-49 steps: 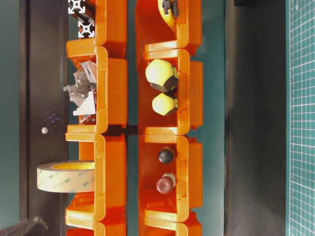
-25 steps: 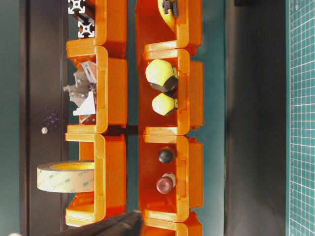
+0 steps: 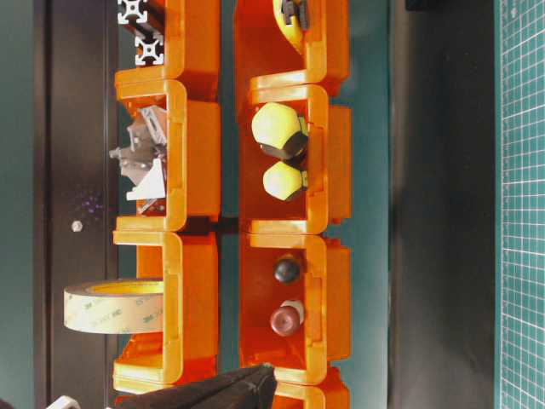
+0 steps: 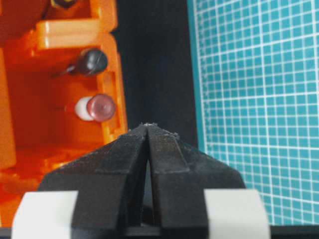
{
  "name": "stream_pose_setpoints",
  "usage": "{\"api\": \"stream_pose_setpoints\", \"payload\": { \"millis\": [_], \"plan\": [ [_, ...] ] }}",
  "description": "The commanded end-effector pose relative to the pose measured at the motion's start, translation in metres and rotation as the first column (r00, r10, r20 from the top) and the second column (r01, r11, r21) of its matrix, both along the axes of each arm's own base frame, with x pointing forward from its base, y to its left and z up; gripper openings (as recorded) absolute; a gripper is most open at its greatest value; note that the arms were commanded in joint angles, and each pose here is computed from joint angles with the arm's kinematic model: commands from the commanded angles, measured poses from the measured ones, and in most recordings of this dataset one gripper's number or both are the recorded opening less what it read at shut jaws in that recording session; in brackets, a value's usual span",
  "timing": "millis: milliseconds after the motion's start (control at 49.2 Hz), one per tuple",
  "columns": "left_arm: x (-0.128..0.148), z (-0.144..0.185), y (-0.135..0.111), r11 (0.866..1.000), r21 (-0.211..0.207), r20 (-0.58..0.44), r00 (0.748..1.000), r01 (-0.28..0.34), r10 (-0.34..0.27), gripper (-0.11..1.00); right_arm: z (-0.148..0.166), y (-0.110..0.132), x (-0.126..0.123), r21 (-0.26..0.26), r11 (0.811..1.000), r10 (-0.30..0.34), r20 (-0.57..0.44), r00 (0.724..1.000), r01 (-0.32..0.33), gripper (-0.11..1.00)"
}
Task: Pick red screwdriver from container rack with left arm.
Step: 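Move the open left gripper over the red screwdriver in the rack, then lower the left gripper and close it on the red screwdriver handle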
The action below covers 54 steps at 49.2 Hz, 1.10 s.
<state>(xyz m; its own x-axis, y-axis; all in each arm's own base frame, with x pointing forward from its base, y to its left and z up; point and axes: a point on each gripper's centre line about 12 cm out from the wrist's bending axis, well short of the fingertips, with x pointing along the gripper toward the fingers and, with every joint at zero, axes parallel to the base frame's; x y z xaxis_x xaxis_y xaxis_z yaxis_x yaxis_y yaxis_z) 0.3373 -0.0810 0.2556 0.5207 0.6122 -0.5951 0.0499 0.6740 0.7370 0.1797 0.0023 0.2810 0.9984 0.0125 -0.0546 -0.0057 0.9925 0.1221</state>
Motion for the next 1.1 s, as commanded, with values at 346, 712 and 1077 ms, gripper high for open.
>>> {"api": "stream_pose_setpoints", "payload": {
  "millis": [346,712,1077],
  "plan": [
    [0.019,0.021,0.017,0.999,-0.049,0.076,0.997,-0.001,0.005,0.00,0.002,0.000,-0.008,-0.008,1.000,0.003,-0.012,1.000,-0.003,-0.01],
    [0.018,0.016,0.034,0.998,-0.049,0.064,0.997,-0.037,0.040,0.37,-0.002,0.001,-0.010,-0.005,1.000,0.005,-0.018,1.000,-0.005,-0.01],
    [0.017,0.003,0.050,0.999,-0.033,0.017,1.000,0.020,-0.019,0.83,-0.002,0.001,-0.010,-0.012,1.000,0.005,-0.018,1.000,-0.005,-0.01]
  ]
}}
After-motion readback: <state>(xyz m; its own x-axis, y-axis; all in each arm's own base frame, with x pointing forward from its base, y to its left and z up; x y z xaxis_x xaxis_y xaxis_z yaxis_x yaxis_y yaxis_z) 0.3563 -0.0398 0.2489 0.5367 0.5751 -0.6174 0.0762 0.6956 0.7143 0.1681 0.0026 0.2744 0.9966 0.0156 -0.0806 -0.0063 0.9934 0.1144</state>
